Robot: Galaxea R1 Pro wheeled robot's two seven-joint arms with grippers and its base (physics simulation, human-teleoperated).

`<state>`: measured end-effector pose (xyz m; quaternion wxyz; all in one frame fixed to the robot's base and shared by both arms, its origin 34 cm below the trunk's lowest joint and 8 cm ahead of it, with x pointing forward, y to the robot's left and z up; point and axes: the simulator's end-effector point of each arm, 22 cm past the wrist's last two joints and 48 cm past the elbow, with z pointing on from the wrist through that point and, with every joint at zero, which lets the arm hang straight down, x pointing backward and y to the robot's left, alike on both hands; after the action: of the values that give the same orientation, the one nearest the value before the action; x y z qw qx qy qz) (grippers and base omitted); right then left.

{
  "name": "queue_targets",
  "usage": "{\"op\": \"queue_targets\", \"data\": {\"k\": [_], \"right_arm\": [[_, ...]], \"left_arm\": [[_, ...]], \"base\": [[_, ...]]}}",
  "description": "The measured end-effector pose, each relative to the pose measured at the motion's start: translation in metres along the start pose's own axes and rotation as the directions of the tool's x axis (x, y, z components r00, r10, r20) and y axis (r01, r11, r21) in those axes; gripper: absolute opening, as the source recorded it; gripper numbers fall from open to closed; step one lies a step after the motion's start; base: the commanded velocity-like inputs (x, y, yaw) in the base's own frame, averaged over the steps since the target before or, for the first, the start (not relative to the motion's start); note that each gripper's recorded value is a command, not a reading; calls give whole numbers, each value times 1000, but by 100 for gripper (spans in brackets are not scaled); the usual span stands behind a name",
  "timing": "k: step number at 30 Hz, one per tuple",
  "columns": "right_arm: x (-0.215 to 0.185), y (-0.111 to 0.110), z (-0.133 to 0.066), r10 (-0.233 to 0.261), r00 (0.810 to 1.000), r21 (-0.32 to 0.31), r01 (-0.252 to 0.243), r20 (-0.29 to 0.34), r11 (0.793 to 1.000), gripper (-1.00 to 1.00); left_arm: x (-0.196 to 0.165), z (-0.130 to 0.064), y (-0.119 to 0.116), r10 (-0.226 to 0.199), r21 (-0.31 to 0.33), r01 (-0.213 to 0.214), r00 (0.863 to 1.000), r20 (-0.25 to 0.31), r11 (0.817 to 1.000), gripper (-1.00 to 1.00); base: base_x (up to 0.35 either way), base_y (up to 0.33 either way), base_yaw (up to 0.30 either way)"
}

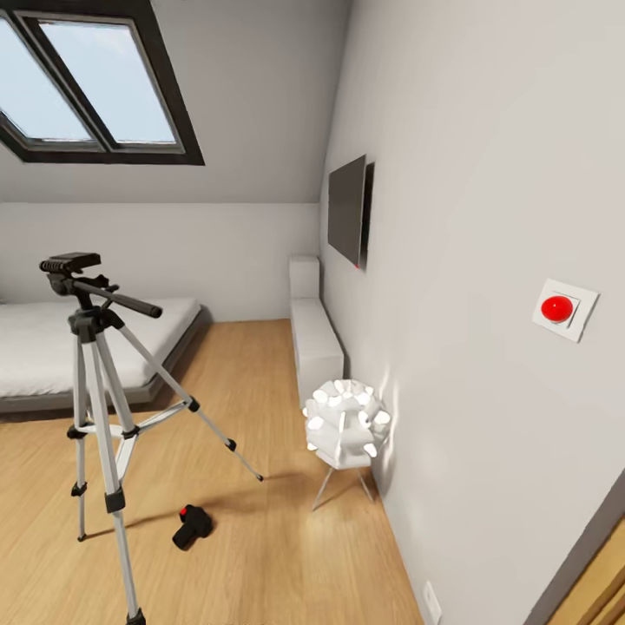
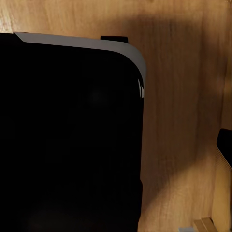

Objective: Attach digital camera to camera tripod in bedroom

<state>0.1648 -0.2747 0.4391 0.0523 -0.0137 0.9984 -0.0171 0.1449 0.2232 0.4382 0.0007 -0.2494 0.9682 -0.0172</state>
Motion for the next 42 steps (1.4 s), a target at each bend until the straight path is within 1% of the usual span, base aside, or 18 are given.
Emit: {"op": "queue_targets", "data": {"k": [42], "right_arm": [[0, -2, 0, 1, 1000, 3, -1, -1, 1000, 100]], "left_arm": [[0, 0, 2, -2, -3, 2, 1000, 0, 1000, 100]], "base": [[0, 0, 278]]}}
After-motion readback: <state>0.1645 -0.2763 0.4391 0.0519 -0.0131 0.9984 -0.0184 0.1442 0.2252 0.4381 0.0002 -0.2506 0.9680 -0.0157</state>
